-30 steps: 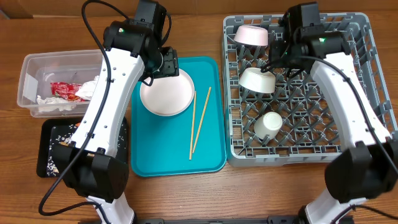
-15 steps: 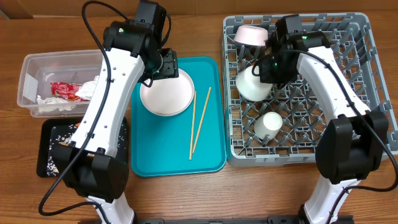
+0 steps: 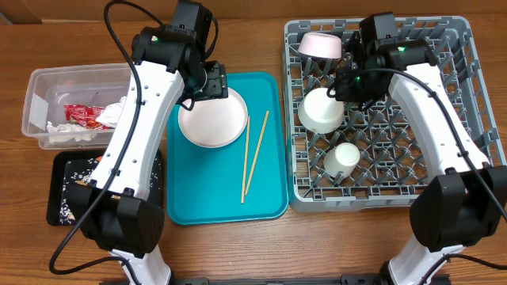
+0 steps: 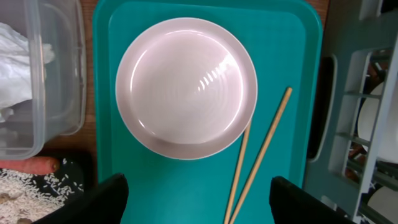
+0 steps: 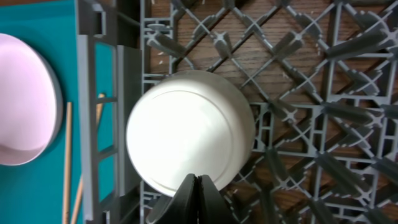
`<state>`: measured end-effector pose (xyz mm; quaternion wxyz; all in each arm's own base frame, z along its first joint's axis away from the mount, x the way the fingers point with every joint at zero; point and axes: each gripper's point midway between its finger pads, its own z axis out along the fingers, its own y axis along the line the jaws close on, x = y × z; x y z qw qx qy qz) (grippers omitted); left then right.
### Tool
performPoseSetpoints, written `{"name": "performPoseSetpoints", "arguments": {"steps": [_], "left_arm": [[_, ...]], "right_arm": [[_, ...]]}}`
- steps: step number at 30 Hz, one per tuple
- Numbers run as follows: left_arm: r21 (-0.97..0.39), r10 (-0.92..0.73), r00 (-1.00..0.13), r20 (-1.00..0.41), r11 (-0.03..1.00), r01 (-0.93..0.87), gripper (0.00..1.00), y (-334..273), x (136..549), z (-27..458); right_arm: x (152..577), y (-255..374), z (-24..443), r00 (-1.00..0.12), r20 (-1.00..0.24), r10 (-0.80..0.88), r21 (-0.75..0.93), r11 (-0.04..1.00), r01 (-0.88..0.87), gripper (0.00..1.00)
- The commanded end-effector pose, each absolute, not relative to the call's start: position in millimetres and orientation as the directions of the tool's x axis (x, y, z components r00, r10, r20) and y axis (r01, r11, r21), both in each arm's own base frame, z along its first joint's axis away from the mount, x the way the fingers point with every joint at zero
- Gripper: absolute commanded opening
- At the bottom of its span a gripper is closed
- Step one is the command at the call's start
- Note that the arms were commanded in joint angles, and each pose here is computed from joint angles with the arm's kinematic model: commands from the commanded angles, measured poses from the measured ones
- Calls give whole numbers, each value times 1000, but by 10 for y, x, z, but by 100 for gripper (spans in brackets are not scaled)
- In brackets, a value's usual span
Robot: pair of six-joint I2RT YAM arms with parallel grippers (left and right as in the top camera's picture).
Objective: Sort waste into correct bins and load items into the dishwasher
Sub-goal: 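Lower the left gripper onto the pink plate rim and grasp it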
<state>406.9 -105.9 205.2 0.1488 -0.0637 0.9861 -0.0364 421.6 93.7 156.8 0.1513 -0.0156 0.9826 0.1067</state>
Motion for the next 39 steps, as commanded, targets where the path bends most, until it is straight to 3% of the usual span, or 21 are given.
{"name": "performPoseSetpoints", "arguments": {"steps": [1,5,10,12,14,16,20,23,31,39], "left_arm": [[-44,-180,-937,-299,984,-174,74,-915,4104,2012],[-52,-183,-944,-274,983,-175,66,-938,4049,1995],[-21,-163,-968,-191,987,-162,63,-928,3851,1876],[-10,-155,-973,-169,988,-156,53,-917,3811,1793],[0,-154,-977,-147,988,-156,50,-909,3780,1665],[9,-154,-980,-127,988,-156,51,-901,3748,1525],[17,-155,-982,-108,987,-157,54,-886,3722,1261],[20,-161,-981,-107,986,-164,55,-860,3725,1137],[-32,-275,-944,-181,961,-273,56,-634,3977,1003],[-25,-181,-945,-271,983,-182,60,-546,4211,1003]], "right_arm": [[4187,1006,1709,-945,-327,1,237,968,-82,8],[4153,998,1695,-950,-313,-1,234,969,-78,15],[4096,984,1674,-957,-289,-1,232,970,-71,24],[4098,985,1675,-957,-290,-2,232,970,-72,27],[4098,985,1675,-957,-290,-1,232,970,-72,31],[4097,985,1675,-957,-289,-1,232,970,-71,40],[4096,984,1674,-957,-289,-1,232,970,-71,69],[4096,985,1675,-957,-289,-1,232,970,-71,100],[4098,985,1675,-957,-290,-1,232,970,-71,100],[4097,985,1675,-957,-289,-1,232,970,-71,100]]}}
